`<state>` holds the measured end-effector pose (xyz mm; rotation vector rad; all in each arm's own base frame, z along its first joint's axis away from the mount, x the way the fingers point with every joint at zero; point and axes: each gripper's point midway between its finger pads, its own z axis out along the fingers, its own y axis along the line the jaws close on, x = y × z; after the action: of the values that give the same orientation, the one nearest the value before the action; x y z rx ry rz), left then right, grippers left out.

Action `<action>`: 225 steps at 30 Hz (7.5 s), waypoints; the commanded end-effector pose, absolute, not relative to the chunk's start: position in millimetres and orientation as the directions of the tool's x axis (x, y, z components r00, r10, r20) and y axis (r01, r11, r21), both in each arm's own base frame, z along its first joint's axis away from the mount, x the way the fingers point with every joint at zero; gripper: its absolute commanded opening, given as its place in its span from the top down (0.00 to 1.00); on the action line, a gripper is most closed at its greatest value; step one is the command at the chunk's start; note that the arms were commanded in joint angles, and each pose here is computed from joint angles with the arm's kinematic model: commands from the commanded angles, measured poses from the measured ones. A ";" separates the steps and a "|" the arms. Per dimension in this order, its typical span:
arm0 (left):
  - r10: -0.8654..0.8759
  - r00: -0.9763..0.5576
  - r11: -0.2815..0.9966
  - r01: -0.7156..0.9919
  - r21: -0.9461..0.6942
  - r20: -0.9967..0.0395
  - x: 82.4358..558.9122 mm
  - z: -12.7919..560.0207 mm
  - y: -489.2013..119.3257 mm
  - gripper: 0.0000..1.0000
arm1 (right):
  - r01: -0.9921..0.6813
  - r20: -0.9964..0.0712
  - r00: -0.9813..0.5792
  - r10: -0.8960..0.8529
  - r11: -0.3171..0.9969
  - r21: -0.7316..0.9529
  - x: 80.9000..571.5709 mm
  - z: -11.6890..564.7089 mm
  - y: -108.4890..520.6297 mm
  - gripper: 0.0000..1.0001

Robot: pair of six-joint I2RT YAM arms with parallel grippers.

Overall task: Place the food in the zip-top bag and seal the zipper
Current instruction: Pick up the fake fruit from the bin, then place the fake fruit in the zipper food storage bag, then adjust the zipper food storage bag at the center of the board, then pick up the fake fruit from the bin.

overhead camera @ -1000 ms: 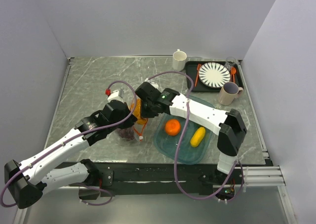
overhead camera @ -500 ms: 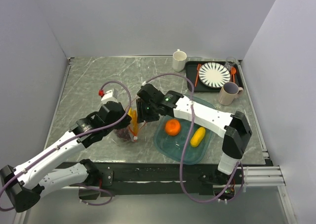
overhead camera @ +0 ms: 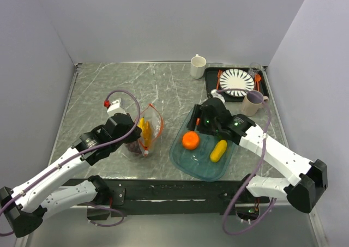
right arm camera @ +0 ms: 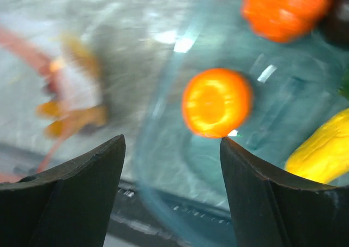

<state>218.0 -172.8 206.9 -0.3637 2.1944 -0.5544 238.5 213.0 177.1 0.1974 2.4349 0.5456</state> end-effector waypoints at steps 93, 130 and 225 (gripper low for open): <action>-0.424 -0.645 0.832 0.000 -0.555 -0.636 216.5 206.0 -191.2 0.99 | -0.127 -0.491 -0.813 0.314 0.727 0.675 202.0 182.1 228.5 0.95; -0.453 -0.614 0.813 0.014 -0.583 -0.646 214.0 229.0 -185.6 0.99 | -0.361 -0.574 -0.819 -0.014 0.791 0.495 226.3 186.7 373.8 0.49; -0.477 -0.570 0.841 -0.076 -0.535 -0.669 219.3 217.9 -164.8 0.99 | 0.063 -0.519 -0.828 0.212 0.955 0.289 228.1 124.4 186.5 0.35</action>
<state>214.6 -155.4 192.5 -0.4198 2.1916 -0.4811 210.2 221.9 138.6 0.0241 2.5611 0.4174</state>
